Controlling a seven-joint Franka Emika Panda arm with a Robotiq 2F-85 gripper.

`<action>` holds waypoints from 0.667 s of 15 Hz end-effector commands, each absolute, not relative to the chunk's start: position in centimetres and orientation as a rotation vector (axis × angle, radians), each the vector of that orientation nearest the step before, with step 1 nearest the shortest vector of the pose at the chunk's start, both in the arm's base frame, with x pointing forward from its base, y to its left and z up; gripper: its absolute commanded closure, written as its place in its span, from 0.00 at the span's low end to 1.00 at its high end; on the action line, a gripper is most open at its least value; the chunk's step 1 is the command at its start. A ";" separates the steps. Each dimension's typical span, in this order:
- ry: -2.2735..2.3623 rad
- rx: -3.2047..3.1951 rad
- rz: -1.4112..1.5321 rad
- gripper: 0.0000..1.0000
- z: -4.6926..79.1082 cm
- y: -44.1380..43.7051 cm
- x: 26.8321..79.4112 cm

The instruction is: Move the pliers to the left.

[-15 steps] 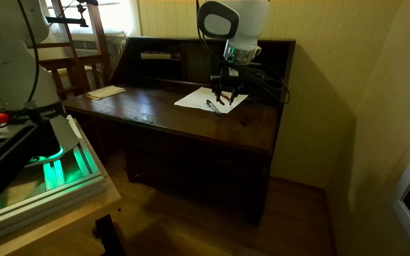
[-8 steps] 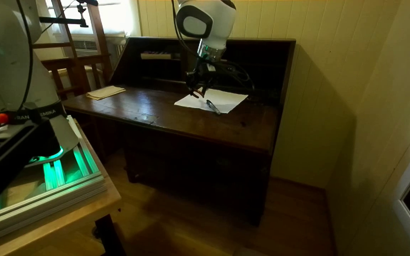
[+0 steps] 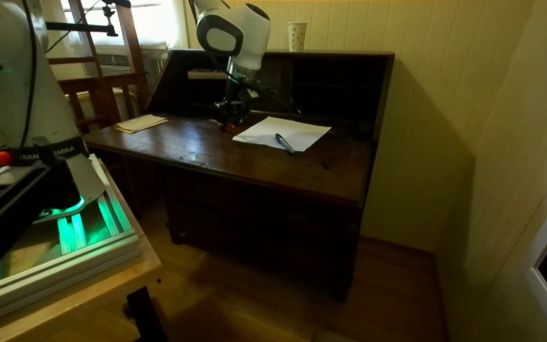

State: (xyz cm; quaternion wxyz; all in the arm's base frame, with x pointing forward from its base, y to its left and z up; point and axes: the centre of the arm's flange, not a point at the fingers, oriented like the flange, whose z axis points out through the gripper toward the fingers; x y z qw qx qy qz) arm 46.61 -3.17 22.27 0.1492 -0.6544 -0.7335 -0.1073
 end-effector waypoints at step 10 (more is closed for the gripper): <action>-2.349 -1.940 -0.463 0.01 20.8 3.1 42.5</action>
